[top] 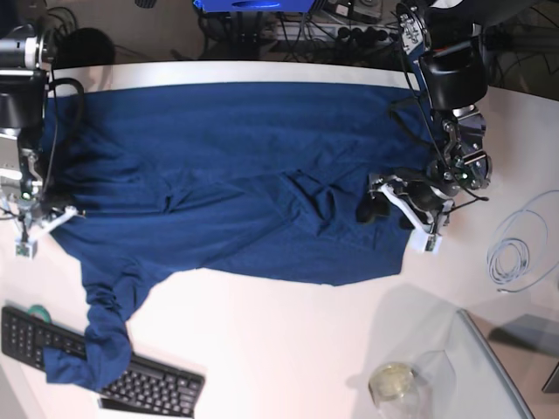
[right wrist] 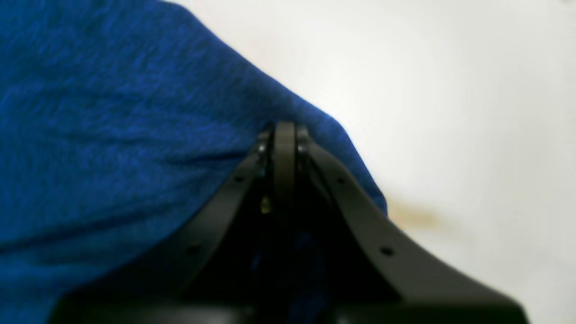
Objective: Layout the t-shirt on the table in an organized manner, then fold the t-shirt properly
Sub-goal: 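Grasp the shirt edge with the left gripper near its corner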
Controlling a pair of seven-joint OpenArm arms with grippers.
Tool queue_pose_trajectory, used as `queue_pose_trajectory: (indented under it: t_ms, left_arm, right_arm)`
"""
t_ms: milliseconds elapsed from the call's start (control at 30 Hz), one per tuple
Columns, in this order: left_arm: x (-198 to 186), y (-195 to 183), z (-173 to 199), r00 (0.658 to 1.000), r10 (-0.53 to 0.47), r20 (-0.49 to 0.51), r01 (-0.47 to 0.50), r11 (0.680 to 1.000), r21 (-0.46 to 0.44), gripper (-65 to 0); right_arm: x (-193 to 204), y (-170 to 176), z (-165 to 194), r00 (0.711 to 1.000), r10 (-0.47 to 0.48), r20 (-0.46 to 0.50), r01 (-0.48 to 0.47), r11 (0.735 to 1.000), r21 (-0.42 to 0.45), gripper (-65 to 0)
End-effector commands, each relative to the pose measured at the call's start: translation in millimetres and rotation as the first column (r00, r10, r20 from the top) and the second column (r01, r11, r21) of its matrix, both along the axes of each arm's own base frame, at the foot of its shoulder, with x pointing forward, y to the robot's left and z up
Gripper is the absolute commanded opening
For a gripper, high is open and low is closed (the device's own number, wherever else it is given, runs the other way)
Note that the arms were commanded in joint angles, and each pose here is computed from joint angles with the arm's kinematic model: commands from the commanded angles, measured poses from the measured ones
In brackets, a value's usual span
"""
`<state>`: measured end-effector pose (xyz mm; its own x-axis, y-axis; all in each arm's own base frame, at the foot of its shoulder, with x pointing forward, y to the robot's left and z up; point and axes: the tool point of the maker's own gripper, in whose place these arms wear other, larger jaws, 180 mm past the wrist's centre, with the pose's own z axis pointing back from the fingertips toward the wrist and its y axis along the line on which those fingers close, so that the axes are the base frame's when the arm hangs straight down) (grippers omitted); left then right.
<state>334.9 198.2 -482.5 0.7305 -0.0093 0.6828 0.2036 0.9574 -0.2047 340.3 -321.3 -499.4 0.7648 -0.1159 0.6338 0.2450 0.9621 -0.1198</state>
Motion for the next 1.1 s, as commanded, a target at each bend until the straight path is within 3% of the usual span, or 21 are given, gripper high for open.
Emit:
queue_pose_trajectory:
  t_ms: [0, 433, 633, 767, 933, 1067]
  left_arm:
    - [-9.6, 17.9, -5.4, 0.999, 0.001, -0.052, 0.002, 0.998, 0.06, -9.5]
    - [-18.3, 32.5, 12.2, 1.0, -0.002, 0.002, 0.001, 0.992, 0.126, -9.5]
    - [2.1, 35.5, 38.3, 0.997, -0.008, 0.081, -0.004, 0.988, 0.151, -9.5]
    - [5.8, 31.5, 58.9, 0.994, -0.024, 0.11, 0.004, 0.983, 0.183, -9.5]
    - [-39.8, 18.9, 73.6, 0.993, -0.04, 0.111, 0.023, 0.989, 0.148, -9.5]
    - [-96.6, 7.8, 66.3, 0.997, -0.048, 0.061, 0.041, 0.993, 0.108, -9.5]
  right_arm:
    - [1.4, -14.9, 6.8, 1.0, -0.019, -0.017, 0.018, 1.0, -0.025, -65.0]
    - [-2.4, -18.6, 7.2, 0.999, -0.034, -0.011, 0.033, 0.999, -0.04, -65.0]
    - [12.4, -3.9, 45.9, 0.992, 0.047, 0.121, -0.037, 0.996, -0.08, -65.0]
    - [12.3, 15.9, 81.5, 0.968, 0.126, 0.218, -0.103, 0.988, -0.116, -64.8]
    - [-24.5, 27.7, 83.7, 0.978, 0.147, 0.148, -0.131, 0.985, -0.108, -64.8]
    - [-75.7, 23.1, 61.4, 0.998, -0.006, 0.067, 0.007, 1.0, -0.013, -65.0]
